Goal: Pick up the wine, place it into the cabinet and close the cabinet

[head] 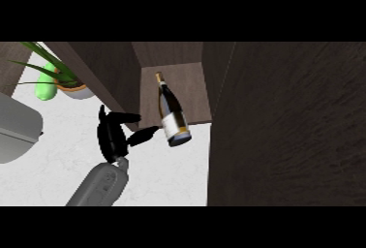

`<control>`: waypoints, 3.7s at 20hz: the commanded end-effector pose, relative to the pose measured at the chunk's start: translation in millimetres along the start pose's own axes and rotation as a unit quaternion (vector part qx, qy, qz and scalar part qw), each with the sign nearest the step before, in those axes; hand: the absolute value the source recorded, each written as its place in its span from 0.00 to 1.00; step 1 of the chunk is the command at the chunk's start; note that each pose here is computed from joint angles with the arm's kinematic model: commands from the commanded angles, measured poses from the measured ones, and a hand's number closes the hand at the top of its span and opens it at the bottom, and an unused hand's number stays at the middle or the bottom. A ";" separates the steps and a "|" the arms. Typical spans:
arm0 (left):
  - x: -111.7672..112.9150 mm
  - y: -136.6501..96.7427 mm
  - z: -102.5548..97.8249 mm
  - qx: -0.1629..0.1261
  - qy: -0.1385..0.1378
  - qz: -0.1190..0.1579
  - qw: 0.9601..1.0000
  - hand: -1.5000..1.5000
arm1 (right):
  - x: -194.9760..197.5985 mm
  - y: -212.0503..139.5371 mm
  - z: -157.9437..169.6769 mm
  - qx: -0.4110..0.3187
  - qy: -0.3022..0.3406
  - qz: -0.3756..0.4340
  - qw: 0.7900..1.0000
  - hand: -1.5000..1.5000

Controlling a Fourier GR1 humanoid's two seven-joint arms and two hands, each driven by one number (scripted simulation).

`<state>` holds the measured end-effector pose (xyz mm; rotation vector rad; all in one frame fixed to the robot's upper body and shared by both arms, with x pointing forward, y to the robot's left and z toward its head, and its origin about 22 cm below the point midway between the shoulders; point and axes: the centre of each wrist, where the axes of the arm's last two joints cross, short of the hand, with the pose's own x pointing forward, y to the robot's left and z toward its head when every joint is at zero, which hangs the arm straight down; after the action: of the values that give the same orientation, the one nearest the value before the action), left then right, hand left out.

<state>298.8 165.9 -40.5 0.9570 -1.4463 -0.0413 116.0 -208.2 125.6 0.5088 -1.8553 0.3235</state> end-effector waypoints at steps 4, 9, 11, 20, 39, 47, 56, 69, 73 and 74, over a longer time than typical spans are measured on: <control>109.5 -22.7 -7.1 -0.033 -0.081 0.143 0.986 0.00 | 12.5 4.5 4.3 -0.001 -0.009 -0.011 1.000 0.00; 115.9 -13.4 -1.5 -0.060 -0.080 0.193 0.976 0.00 | 10.8 5.0 5.8 -0.010 -0.004 -0.012 1.000 0.00; 119.1 -10.6 2.3 -0.066 -0.086 0.208 0.972 0.00 | 15.8 7.0 6.5 -0.015 -0.008 -0.010 1.000 0.00; 125.8 -8.0 16.0 -0.144 -0.114 0.256 0.949 0.00 | 11.8 0.6 6.4 -0.029 -0.004 0.003 1.000 0.00; 87.1 78.2 31.8 -0.234 -0.151 0.359 0.891 0.00 | 56.2 7.0 13.6 -0.063 0.011 0.036 0.997 0.00; 34.6 116.3 36.2 -0.279 -0.161 0.388 0.863 0.00 | 44.5 -4.1 19.8 -0.021 0.038 0.049 0.998 1.00; 17.6 162.4 20.3 -0.321 -0.171 0.388 0.847 1.00 | 45.3 13.1 28.0 0.085 0.087 0.109 0.987 1.00; -15.2 202.6 -6.0 -0.324 -0.167 0.397 0.842 1.00 | 50.8 15.5 12.2 0.155 0.056 0.013 0.986 1.00; -20.9 212.6 5.8 -0.331 -0.172 0.391 0.841 1.00 | 28.6 21.1 -10.9 0.180 0.064 -0.002 0.982 1.00; -16.4 219.1 -2.9 -0.337 -0.169 0.392 0.839 1.00 | 33.5 26.5 -14.2 0.190 0.062 -0.004 0.980 1.00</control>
<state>186.7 306.5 64.2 -0.2583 -1.8792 -0.0974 110.8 -197.7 141.6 0.5530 -1.6697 0.6807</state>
